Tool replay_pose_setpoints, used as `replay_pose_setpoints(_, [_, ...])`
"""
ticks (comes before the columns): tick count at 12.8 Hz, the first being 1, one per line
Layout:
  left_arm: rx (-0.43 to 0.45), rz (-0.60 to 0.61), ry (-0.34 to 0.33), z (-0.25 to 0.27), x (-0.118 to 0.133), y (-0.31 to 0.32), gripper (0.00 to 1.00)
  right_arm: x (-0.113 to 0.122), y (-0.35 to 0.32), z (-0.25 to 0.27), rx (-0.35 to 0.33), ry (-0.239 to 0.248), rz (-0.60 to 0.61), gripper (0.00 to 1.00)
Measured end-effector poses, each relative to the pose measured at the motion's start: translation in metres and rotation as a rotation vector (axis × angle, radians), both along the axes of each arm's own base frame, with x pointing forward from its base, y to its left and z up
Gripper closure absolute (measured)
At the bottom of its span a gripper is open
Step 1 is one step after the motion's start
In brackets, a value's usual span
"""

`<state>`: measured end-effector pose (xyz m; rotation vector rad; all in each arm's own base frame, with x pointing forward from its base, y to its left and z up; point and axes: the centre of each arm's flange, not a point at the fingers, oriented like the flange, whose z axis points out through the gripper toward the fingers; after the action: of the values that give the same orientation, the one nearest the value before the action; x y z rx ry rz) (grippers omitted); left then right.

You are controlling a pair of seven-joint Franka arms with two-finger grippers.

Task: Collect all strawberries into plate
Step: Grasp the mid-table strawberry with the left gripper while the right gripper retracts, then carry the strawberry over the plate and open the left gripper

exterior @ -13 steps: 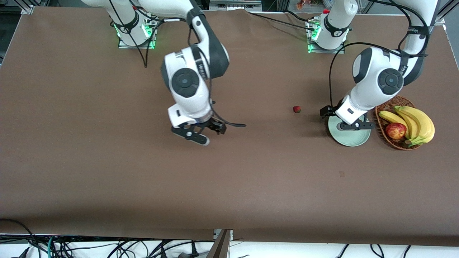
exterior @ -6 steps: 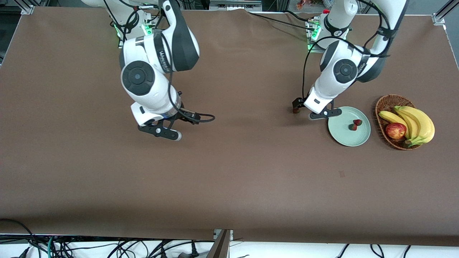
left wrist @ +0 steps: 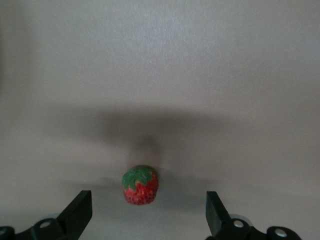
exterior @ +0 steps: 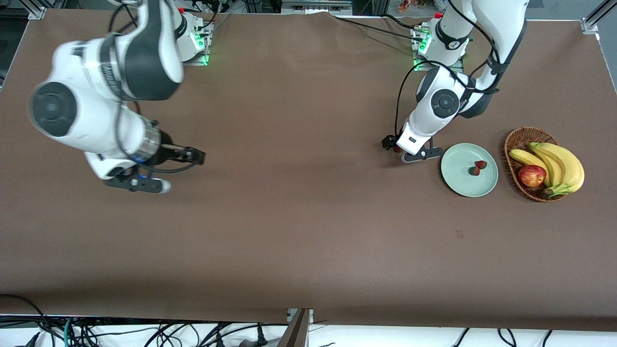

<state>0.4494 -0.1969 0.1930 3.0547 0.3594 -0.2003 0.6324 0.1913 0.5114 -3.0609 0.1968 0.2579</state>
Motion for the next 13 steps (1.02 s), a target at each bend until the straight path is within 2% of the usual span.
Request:
replay_pose_setpoints(4, [-0.003, 0.004, 0.017, -0.015, -0.004, 0.000, 0.00, -0.024, -0.050, 0.045, 0.023, -0.007, 0.050, 0.00])
replay_pose_setpoints(6, [-0.003, 0.008, 0.021, -0.018, -0.004, 0.000, 0.06, -0.046, -0.076, 0.068, 0.018, -0.019, 0.070, 0.00])
replay_pose_setpoints(11, [-0.002, 0.021, 0.021, -0.018, -0.004, 0.000, 0.66, -0.103, -0.113, 0.099, -0.008, -0.050, 0.078, 0.00])
replay_pose_setpoints(13, [-0.003, 0.024, 0.017, -0.017, -0.003, 0.000, 0.67, -0.110, -0.127, 0.098, -0.009, -0.070, 0.108, 0.00])
